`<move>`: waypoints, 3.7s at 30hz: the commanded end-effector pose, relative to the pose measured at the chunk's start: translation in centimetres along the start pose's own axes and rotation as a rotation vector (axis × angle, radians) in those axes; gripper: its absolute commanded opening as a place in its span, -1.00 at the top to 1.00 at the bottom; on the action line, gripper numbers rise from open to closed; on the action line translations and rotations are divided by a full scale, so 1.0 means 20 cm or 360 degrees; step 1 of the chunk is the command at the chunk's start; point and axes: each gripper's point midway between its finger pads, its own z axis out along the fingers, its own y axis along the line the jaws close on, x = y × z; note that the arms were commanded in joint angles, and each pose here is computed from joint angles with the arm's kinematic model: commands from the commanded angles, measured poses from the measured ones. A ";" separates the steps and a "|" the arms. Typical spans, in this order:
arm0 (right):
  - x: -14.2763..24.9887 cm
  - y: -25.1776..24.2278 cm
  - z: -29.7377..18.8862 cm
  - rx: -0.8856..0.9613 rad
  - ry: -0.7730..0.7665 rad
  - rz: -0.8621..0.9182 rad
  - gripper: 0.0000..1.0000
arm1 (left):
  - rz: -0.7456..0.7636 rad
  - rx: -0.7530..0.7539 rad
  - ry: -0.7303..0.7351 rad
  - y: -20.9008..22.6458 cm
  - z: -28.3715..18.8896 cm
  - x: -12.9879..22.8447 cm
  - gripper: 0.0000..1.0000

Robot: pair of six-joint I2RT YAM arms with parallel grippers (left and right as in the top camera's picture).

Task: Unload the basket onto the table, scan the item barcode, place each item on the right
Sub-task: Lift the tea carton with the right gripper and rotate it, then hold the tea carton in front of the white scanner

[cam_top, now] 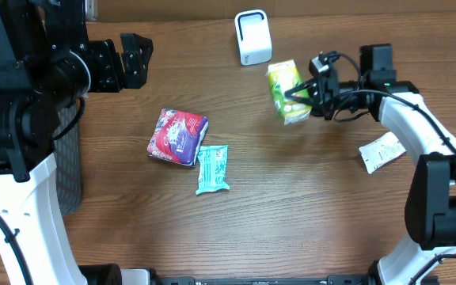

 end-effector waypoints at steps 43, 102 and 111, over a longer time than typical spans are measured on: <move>0.02 0.73 -0.14 -0.0078 -0.0079 -0.0422 0.93 | 0.0029 -0.0002 -0.0011 0.00 0.00 -0.01 -0.99; -0.93 0.06 0.07 0.1916 -0.1349 -0.1407 0.93 | 0.0029 -0.0002 -0.0011 0.00 0.00 -0.01 -0.99; -1.10 -0.19 0.20 0.1779 -0.1364 -0.1479 0.93 | 0.0029 -0.0002 -0.0011 0.00 0.00 -0.01 -0.99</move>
